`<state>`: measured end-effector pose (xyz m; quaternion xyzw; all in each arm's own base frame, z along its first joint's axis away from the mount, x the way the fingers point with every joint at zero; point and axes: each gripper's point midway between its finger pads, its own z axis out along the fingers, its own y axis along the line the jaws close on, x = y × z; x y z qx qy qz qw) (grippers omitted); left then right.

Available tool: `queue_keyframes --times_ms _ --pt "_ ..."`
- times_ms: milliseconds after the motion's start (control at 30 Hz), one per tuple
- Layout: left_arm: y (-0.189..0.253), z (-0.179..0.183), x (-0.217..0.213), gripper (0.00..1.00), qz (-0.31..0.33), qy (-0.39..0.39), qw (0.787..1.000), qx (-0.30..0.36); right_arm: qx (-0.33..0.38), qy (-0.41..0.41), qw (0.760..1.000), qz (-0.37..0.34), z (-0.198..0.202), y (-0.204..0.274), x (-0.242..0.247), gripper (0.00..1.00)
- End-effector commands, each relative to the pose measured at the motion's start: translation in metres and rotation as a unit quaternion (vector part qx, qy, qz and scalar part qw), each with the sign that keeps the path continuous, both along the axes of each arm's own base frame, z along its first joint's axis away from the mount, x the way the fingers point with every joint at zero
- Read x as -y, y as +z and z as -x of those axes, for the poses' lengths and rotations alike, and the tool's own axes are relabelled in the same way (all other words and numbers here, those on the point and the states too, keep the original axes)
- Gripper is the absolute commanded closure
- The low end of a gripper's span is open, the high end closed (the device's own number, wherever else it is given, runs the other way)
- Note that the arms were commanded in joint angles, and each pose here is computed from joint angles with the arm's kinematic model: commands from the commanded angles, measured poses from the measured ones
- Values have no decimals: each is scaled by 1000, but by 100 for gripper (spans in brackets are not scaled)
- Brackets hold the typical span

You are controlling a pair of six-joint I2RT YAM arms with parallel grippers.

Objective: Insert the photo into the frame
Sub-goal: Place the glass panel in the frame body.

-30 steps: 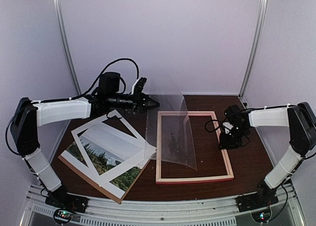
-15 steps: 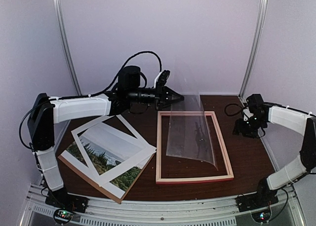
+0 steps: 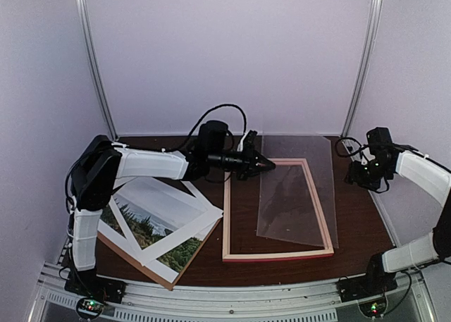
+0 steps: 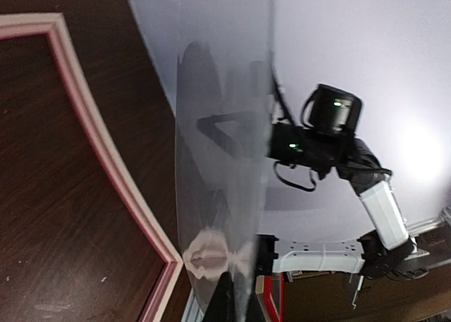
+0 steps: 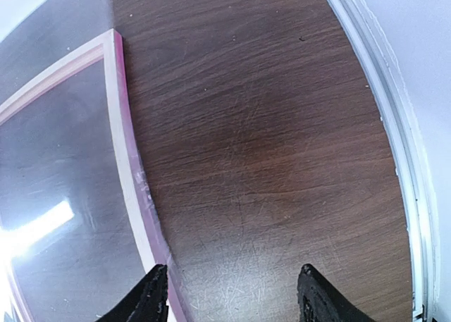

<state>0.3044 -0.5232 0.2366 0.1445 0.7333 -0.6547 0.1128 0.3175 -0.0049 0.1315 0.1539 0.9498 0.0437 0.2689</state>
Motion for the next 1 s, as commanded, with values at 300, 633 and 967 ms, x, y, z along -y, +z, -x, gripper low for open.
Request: queue_keyframes --times_ms 300,633,967 --pt "-130 -27 -36 100 -166 83 983 -12 -14 7 1000 -20 -3 -12 -6 40" --pt "-155 -33 -59 100 -207 98 973 -12 -22 59 994 -85 -12 -42 -40 33" --pt "-161 -33 -68 100 -226 103 969 -7 -31 98 992 -78 -18 -59 -67 19"
